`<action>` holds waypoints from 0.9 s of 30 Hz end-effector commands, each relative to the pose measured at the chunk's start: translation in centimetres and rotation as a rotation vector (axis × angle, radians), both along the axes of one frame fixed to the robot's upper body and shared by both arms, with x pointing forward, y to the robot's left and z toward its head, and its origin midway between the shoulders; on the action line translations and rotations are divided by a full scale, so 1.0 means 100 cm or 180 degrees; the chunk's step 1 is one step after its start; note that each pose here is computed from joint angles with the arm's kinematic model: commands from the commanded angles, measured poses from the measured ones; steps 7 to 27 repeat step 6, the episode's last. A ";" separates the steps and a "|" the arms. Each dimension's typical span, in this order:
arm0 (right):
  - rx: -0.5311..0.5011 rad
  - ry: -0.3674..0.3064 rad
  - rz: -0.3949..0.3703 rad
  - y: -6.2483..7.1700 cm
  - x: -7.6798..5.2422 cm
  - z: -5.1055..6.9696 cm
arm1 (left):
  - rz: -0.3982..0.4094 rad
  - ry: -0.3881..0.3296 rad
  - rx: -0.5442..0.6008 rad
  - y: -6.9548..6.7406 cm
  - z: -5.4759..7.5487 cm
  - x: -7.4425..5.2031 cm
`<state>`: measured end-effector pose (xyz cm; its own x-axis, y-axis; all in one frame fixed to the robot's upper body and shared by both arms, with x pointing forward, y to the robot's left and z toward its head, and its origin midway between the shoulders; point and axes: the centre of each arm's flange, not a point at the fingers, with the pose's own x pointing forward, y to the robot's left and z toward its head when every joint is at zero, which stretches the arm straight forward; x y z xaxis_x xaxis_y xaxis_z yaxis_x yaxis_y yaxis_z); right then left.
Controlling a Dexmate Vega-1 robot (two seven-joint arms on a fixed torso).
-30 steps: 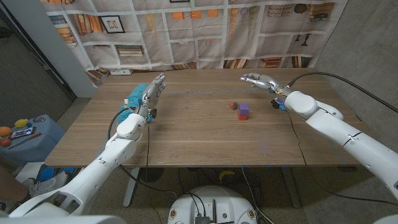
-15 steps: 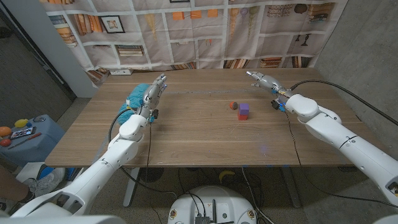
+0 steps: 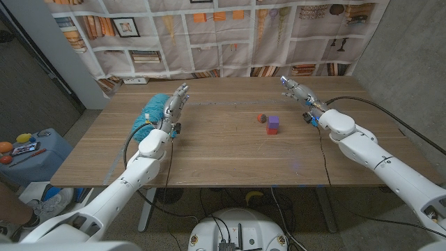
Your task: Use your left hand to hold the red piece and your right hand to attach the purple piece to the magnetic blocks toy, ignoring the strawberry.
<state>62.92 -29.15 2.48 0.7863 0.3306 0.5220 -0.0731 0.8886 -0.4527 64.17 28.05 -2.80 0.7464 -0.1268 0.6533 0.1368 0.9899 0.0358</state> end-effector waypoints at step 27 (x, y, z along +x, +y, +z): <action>0.0555 -0.0016 0.0108 0.007 0.013 -0.027 | -0.0037 -0.0034 -0.0151 -0.007 -0.009 0.003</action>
